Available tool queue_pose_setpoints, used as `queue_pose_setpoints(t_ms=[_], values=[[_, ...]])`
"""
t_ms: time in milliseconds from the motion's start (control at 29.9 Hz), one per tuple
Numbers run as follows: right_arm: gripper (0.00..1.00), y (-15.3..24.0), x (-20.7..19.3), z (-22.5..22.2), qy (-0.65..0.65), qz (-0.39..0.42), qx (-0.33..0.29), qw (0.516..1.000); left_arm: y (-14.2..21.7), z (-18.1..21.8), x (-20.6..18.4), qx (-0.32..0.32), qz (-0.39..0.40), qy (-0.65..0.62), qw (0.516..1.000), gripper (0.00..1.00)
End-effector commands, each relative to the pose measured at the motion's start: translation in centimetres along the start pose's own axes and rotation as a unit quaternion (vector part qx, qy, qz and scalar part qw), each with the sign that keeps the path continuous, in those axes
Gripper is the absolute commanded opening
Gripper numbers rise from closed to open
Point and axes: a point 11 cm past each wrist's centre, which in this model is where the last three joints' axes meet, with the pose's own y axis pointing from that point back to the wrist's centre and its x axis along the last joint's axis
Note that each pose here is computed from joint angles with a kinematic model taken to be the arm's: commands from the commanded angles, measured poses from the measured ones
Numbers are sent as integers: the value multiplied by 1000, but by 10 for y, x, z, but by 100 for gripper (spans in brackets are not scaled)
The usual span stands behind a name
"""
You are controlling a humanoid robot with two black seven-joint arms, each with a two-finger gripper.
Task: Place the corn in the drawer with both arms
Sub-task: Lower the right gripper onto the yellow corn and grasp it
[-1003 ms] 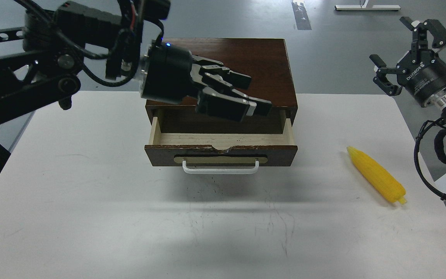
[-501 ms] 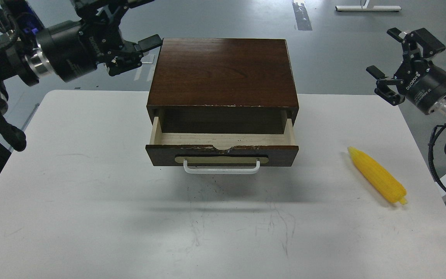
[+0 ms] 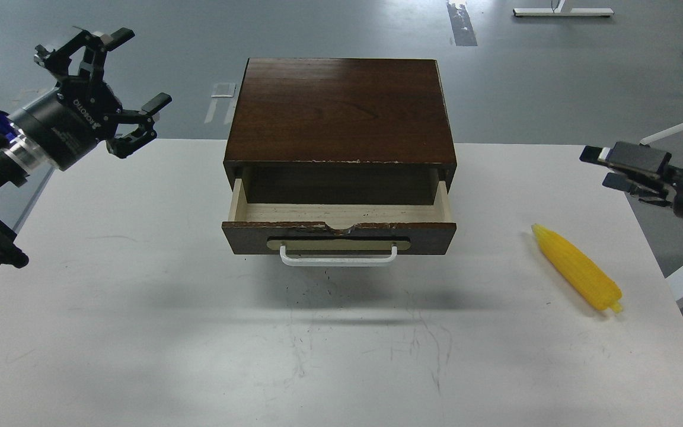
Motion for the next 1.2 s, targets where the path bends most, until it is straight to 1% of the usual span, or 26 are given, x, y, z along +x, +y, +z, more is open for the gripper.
queue_pose_setpoints(t_ms=[0, 100, 234, 401, 535, 669, 802, 869, 969, 1003, 1070, 1136, 1170], values=[[100, 4, -18, 20, 58, -48, -47, 996, 0, 1, -1, -3, -2, 2, 1000, 99], [99, 3, -34, 34, 75, -70, -68, 992, 0, 1, -3, -2, -4, 3, 1000, 99], [99, 2, -42, 46, 88, -72, -84, 990, 1, 2, -2, -4, -2, 2, 1000, 99], [99, -10, -47, 55, 103, -85, -97, 986, 1, 1, -3, -4, -3, 3, 1000, 99], [99, -19, -52, 55, 120, -92, -94, 984, 0, 4, -2, -6, -3, 1, 1000, 99], [99, -20, -59, 63, 131, -95, -103, 981, 0, 4, -3, -8, -3, 3, 1000, 99], [99, -37, -66, 69, 162, -82, -103, 978, 0, 5, -2, -9, -3, 2, 1000, 99], [99, -40, -70, 71, 168, -84, -104, 977, 1, 6, -2, -9, -2, 1, 1000, 99], [96, -43, -74, 74, 173, -90, -108, 975, 2, 8, 0, -10, 0, -1, 1000, 99], [93, -46, -76, 73, 174, -92, -104, 975, 3, 8, 0, -10, 1, -2, 1000, 99], [90, -47, -79, 73, 172, -96, -103, 975, 3, 9, 1, -10, 2, -3, 1000, 99], [81, -46, -85, 75, 168, -100, -104, 975, 4, 10, 2, -10, 3, -4, 1000, 99], [71, -46, -87, 76, 168, -102, -104, 975, 5, 10, 2, -10, 3, -4, 1000, 99]])
